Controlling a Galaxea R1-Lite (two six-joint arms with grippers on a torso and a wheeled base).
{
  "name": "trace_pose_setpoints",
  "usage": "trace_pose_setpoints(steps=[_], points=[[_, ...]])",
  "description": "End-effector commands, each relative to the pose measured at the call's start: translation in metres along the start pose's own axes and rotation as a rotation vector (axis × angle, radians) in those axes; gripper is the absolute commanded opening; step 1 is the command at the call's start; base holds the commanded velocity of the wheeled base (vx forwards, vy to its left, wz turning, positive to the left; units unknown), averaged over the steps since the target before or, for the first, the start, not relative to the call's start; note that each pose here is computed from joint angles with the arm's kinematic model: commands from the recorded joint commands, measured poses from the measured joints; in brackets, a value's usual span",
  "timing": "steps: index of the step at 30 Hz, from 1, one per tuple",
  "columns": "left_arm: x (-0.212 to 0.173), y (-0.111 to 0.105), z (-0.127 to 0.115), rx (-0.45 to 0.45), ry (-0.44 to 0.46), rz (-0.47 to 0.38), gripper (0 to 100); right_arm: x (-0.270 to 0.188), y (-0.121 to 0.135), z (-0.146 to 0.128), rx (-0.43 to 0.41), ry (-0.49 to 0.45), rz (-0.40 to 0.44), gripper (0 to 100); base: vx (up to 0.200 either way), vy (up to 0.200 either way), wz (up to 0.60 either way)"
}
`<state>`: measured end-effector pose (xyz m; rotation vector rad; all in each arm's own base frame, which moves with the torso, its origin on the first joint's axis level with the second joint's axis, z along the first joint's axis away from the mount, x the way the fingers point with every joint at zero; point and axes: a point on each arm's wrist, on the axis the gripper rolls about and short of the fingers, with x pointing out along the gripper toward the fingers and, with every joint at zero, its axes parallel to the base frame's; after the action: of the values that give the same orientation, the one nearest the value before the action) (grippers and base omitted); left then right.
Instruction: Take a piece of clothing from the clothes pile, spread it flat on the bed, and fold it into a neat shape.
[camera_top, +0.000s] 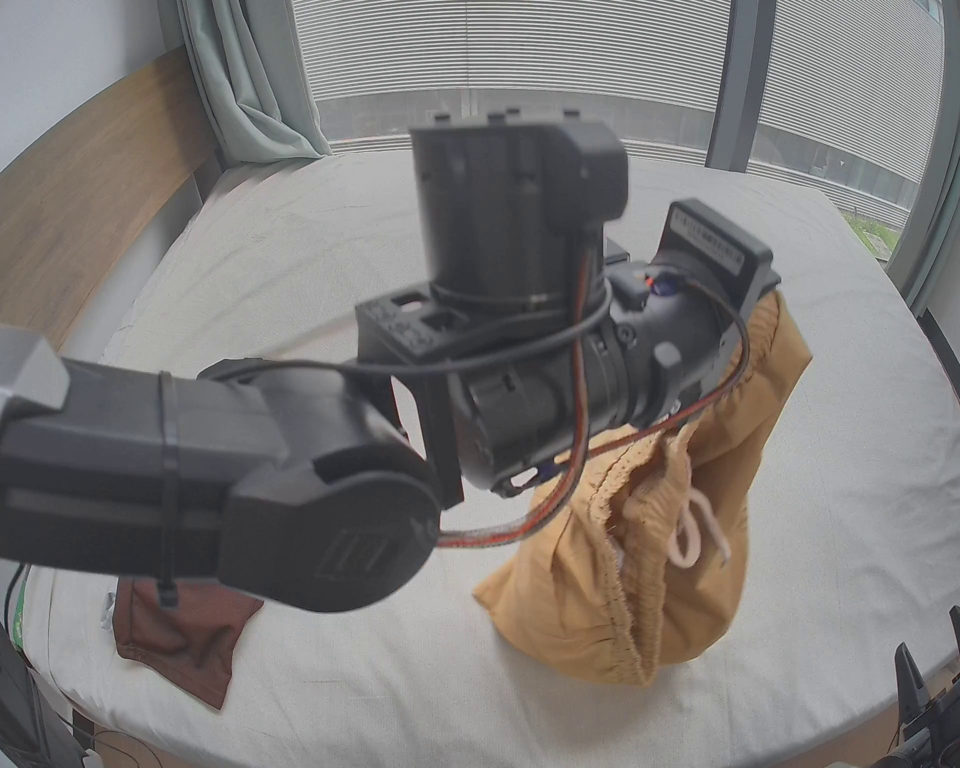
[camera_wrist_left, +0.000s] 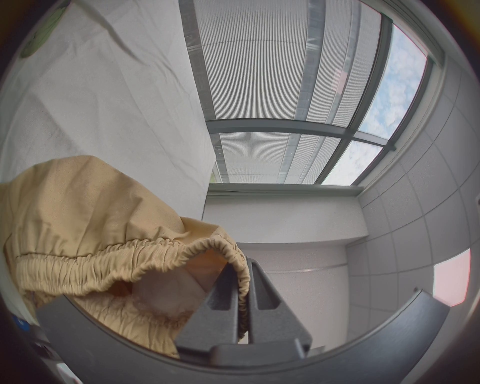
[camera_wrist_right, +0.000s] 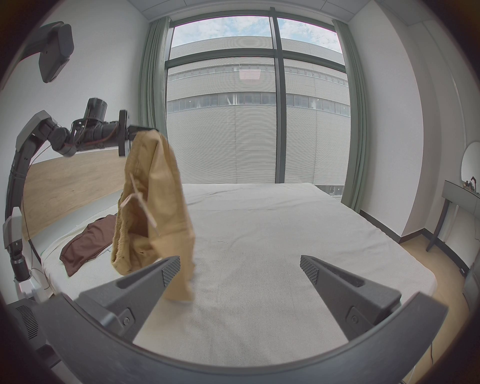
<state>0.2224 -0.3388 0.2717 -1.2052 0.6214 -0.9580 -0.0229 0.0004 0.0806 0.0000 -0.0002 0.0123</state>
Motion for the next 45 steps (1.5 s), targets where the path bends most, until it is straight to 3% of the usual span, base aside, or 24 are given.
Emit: trace_pose_setpoints(steps=[1, 4, 8, 12, 16, 22, 27, 35, 37, 40, 45], points=[[-0.011, -0.043, 0.021, -0.082, -0.062, -0.09, 0, 0.001, 0.0, -0.005, 0.0, 0.012, 0.001, 100, 0.0, 0.0, 0.0], [-0.016, -0.036, 0.037, -0.096, -0.103, -0.057, 0, 0.001, 0.0, -0.005, -0.001, 0.012, 0.001, 100, 0.0, 0.0, 0.0], [-0.031, -0.005, 0.051, -0.071, -0.139, 0.05, 0, 0.001, 0.0, -0.005, 0.0, 0.012, 0.001, 100, 0.0, 0.0, 0.0], [-0.051, 0.033, 0.051, 0.042, -0.129, 0.176, 0, 0.001, 0.0, -0.005, -0.001, 0.012, 0.0, 100, 0.0, 0.0, 0.0], [-0.061, 0.057, 0.052, 0.121, -0.147, 0.188, 0, 0.001, 0.0, -0.005, 0.0, 0.012, 0.001, 100, 0.0, 0.0, 0.0], [-0.077, 0.11, 0.05, 0.256, -0.185, 0.184, 0, 0.001, 0.0, -0.005, -0.001, 0.012, 0.0, 100, 0.0, 0.0, 0.0], [-0.097, 0.152, 0.049, 0.363, -0.145, 0.207, 0, 0.001, 0.0, -0.005, 0.0, 0.012, 0.0, 100, 0.0, 0.0, 0.0], [-0.119, 0.191, 0.052, 0.518, -0.191, 0.192, 0, 0.001, 0.0, -0.005, -0.001, 0.012, 0.001, 100, 0.0, 0.0, 0.0], [-0.12, 0.193, 0.052, 0.525, -0.188, 0.197, 0, 0.001, 0.0, -0.005, -0.001, 0.014, 0.001, 100, 0.0, 0.0, 0.0], [-0.136, 0.205, 0.053, 0.587, -0.151, 0.266, 0, 0.001, 0.0, -0.005, -0.001, 0.014, 0.0, 100, 0.0, 0.0, 0.0], [-0.147, 0.208, 0.061, 0.597, -0.172, 0.303, 0, 0.001, 0.0, -0.005, -0.001, 0.014, 0.0, 100, 0.0, 0.0, 0.0]])
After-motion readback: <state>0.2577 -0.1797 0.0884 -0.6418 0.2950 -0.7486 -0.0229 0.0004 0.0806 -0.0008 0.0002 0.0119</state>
